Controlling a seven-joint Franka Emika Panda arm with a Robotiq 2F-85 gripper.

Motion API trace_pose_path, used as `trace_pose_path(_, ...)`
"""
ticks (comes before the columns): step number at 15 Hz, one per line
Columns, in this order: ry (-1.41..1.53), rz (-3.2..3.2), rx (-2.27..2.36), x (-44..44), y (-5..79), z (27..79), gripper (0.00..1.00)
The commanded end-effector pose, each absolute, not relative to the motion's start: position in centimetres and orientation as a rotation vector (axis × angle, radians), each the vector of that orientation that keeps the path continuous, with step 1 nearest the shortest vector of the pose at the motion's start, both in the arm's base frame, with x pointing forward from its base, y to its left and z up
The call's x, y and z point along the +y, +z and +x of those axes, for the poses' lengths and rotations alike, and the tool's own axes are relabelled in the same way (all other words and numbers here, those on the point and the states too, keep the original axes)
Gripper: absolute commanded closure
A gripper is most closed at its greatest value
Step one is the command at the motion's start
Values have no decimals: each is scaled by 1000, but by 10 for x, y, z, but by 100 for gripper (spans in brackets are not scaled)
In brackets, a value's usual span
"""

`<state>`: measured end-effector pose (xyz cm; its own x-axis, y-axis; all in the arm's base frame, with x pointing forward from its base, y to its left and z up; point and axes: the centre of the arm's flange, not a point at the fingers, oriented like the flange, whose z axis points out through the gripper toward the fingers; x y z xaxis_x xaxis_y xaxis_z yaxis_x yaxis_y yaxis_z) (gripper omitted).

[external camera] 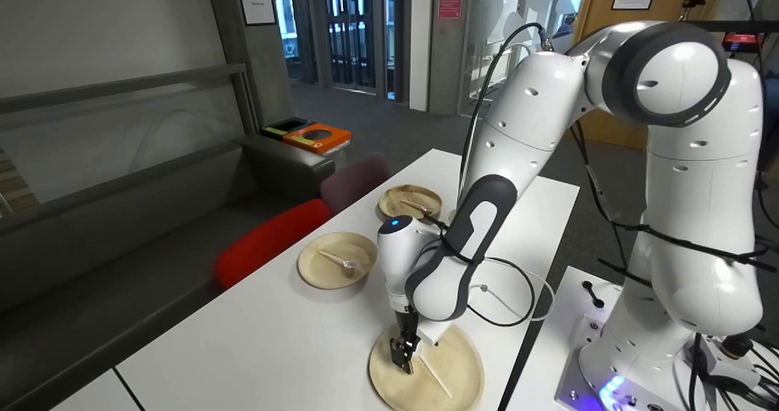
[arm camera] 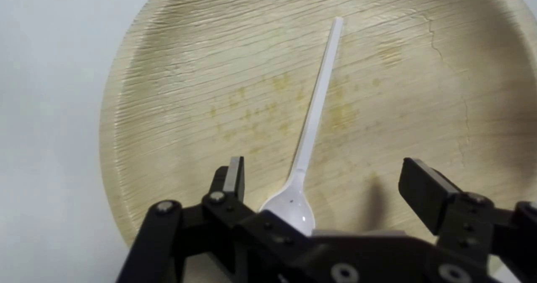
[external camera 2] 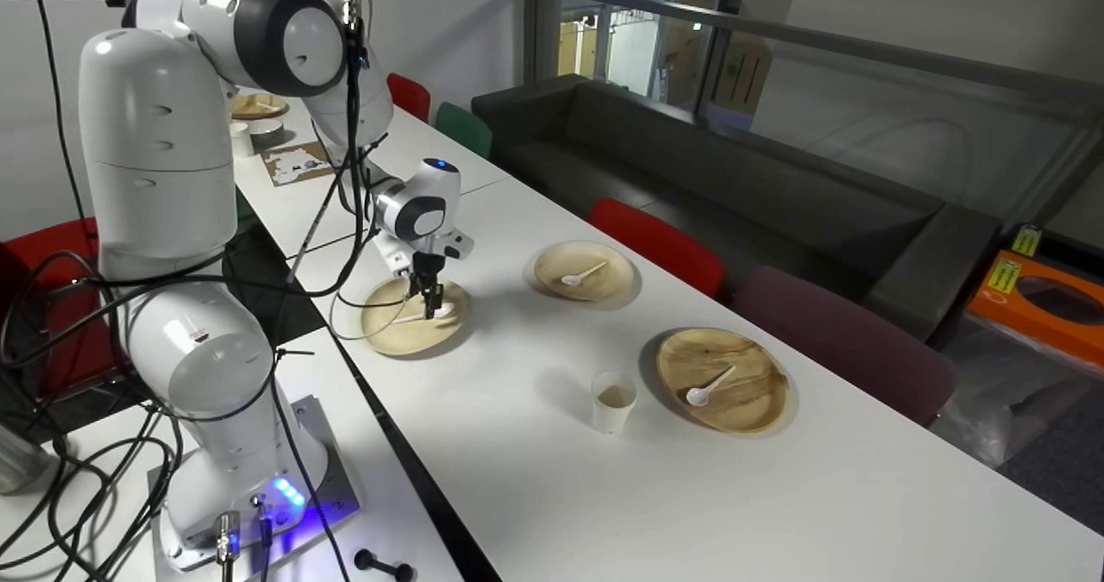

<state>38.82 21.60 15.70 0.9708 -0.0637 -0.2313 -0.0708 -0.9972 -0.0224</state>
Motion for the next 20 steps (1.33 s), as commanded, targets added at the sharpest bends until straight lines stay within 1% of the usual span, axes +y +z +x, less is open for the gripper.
trace_pose_path(1, 381, -3071, 106, 212, 159, 384, 26)
trace_pose_path(2, 379, -3070, 110, 211, 160, 384, 32)
trace_pose_path(5, 374, -3063, 117, 210, 160, 385, 53)
trace_pose_path(6, 374, -3065, 111, 211, 161, 385, 62)
trace_pose_path(7, 375, -3067, 105, 211, 160, 385, 20)
trace_pose_path(8, 376, -3067, 108, 210, 160, 385, 24)
trace_pose_path(9, 383, -3063, 111, 209, 158, 386, 23)
trace_pose_path(10, 384, -3063, 114, 209, 158, 386, 18)
trace_pose_path(11, 385, -3062, 113, 208, 157, 386, 19)
trace_pose_path(13, 387, -3062, 115, 208, 156, 387, 15)
trace_pose_path(15, 388, -3060, 114, 207, 156, 388, 22)
trace_pose_path(20, 411, -3051, 112, 204, 150, 390, 27)
